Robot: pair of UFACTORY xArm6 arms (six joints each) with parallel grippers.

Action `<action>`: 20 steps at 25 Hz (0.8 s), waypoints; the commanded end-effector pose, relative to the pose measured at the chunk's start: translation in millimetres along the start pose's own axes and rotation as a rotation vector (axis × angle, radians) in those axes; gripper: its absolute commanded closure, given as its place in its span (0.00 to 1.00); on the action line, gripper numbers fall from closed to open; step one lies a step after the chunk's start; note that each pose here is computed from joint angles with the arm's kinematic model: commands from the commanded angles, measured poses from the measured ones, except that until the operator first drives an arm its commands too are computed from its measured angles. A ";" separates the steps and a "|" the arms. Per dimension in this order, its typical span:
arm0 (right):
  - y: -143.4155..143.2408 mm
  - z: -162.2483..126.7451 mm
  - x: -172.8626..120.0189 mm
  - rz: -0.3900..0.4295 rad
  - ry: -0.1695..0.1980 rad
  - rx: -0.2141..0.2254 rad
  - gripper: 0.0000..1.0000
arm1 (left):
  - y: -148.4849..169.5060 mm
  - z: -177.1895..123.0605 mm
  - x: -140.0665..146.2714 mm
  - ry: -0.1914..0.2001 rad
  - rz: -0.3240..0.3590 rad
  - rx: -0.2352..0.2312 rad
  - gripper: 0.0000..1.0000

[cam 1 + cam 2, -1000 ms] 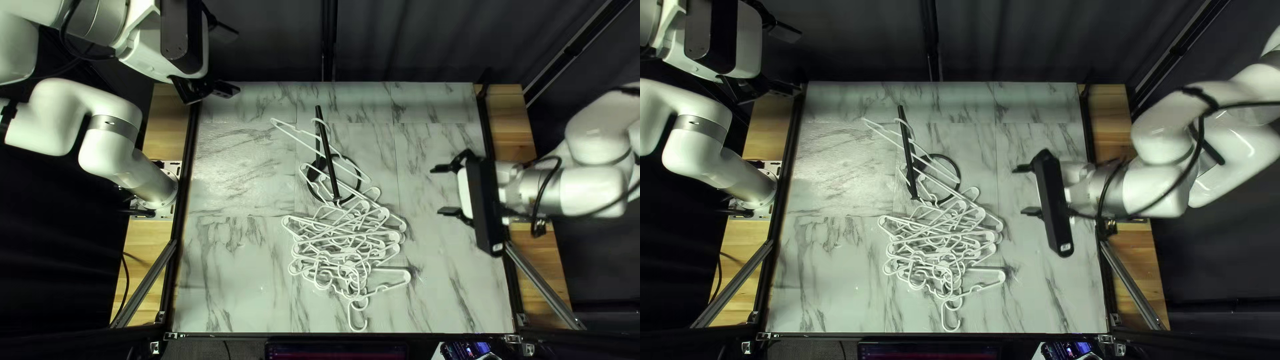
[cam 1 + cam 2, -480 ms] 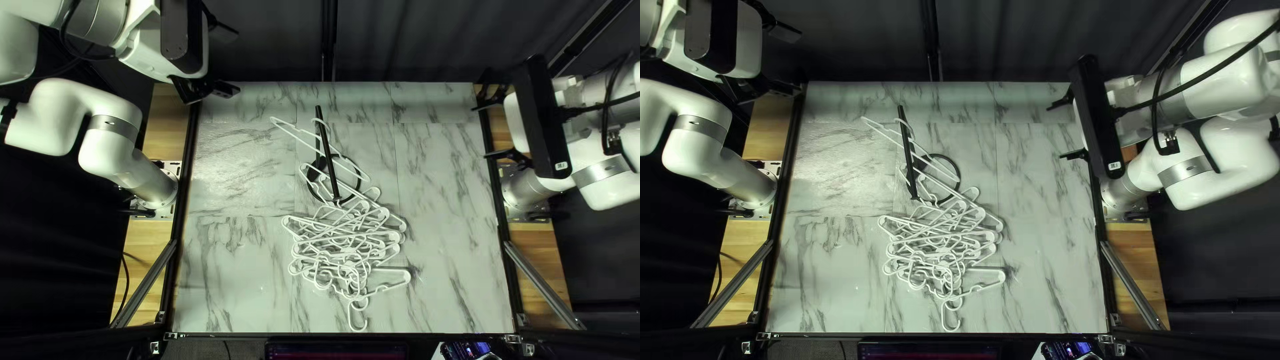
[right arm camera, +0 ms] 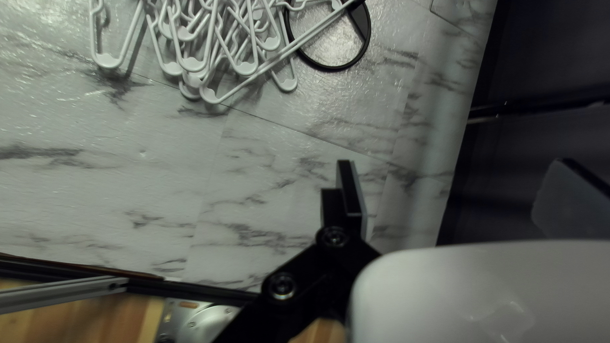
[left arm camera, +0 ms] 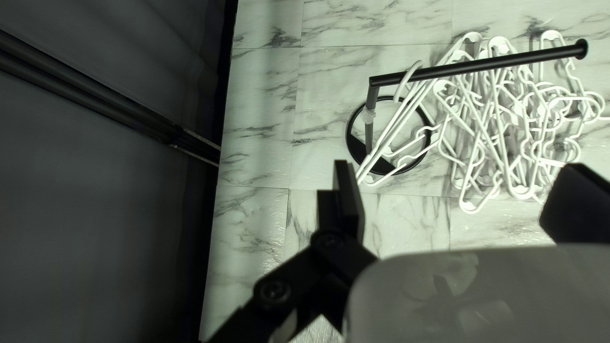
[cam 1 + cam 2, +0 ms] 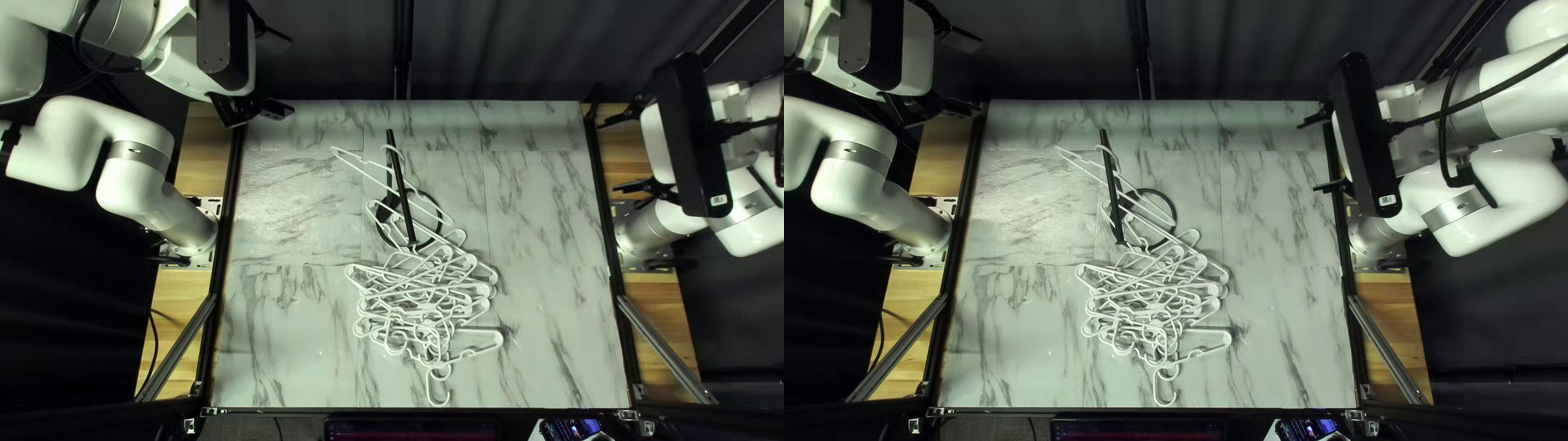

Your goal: Remove hangers from rack and place onto table

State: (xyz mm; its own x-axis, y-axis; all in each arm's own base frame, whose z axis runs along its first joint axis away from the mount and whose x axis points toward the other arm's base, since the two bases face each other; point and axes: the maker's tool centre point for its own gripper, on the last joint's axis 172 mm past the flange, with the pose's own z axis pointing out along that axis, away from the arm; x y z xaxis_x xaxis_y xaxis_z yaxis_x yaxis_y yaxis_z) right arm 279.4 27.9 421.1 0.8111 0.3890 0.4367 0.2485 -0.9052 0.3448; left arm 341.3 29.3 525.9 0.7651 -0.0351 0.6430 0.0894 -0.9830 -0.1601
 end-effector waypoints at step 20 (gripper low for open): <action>39.3 -31.5 -7.2 0.233 -0.119 0.013 0.00 | 0.0 0.0 0.0 0.000 0.000 0.000 0.00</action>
State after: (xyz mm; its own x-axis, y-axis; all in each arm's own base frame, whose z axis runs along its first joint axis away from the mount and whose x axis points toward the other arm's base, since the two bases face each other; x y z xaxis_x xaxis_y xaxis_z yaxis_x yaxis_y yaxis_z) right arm 265.9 -5.8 457.7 0.9036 0.1505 0.4011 0.0548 -0.9692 0.2401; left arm 341.3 29.3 525.9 0.7651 -0.0351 0.6430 0.0895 -0.9830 -0.1601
